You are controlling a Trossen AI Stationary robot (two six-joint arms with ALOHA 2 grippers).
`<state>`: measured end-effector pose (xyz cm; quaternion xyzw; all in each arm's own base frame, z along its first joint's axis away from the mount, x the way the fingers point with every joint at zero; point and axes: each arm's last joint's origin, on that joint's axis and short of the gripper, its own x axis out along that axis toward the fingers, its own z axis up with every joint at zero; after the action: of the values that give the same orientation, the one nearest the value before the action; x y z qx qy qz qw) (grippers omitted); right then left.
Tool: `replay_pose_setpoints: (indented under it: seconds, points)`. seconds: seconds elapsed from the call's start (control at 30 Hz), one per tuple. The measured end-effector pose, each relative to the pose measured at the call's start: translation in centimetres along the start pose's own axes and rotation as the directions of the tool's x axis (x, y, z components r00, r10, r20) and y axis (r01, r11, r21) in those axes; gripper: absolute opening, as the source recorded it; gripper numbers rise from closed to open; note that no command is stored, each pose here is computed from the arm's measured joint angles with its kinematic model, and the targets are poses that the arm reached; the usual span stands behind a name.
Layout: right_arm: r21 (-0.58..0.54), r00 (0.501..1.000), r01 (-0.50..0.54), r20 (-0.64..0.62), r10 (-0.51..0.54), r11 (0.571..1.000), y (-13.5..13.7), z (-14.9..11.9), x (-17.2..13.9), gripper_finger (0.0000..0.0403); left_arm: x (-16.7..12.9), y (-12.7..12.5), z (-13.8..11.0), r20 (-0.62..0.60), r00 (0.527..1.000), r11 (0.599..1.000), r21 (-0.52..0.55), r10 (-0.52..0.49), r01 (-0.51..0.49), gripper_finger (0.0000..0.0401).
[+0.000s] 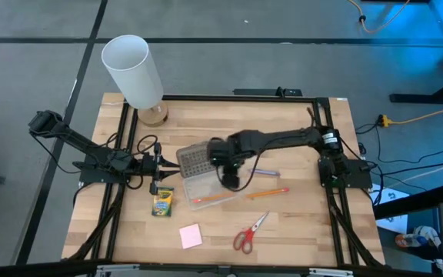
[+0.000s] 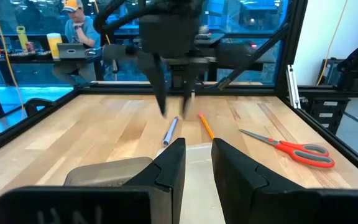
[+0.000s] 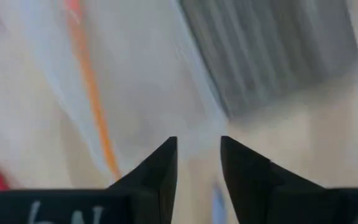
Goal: Pack school essentials
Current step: Put the top orange pencil into the gray supply box
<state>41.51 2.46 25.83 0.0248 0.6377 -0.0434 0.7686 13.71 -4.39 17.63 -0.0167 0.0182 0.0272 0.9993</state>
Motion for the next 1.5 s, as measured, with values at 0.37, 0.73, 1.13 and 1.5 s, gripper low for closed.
replay_pose_setpoints:
  seconds: [0.37, 0.73, 1.13, 1.5]
  points:
    - [0.089, 0.984, 0.035, -0.175, -0.019, 0.995, 0.8, -6.5, 1.0, 0.0125, 0.0, 0.0, 0.0, -0.001, 1.0, 1.0, -0.021, 0.0, 0.0, 0.0073]
    - [0.101, 0.995, -0.077, -0.057, 0.083, 0.992, 5.0, -8.6, 5.9, 0.0125, 0.0, 0.0, 0.0, -0.001, 1.0, 1.0, -0.021, 0.0, 0.0, 0.0073]
    - [0.101, 0.997, -0.034, -0.059, 0.04, 0.994, 5.0, -8.0, 8.5, 0.0099, 0.0, 0.0, 0.0, -0.001, 1.0, 1.0, -0.021, 0.0, 0.0, 0.0073]
    - [0.076, 0.999, -0.034, 0.029, 0.032, 0.997, 5.3, -6.5, 7.2, 0.0091, 0.0, 0.0, 0.0, -0.001, 1.0, 1.0, -0.02, 0.0, 0.0, 0.0073]
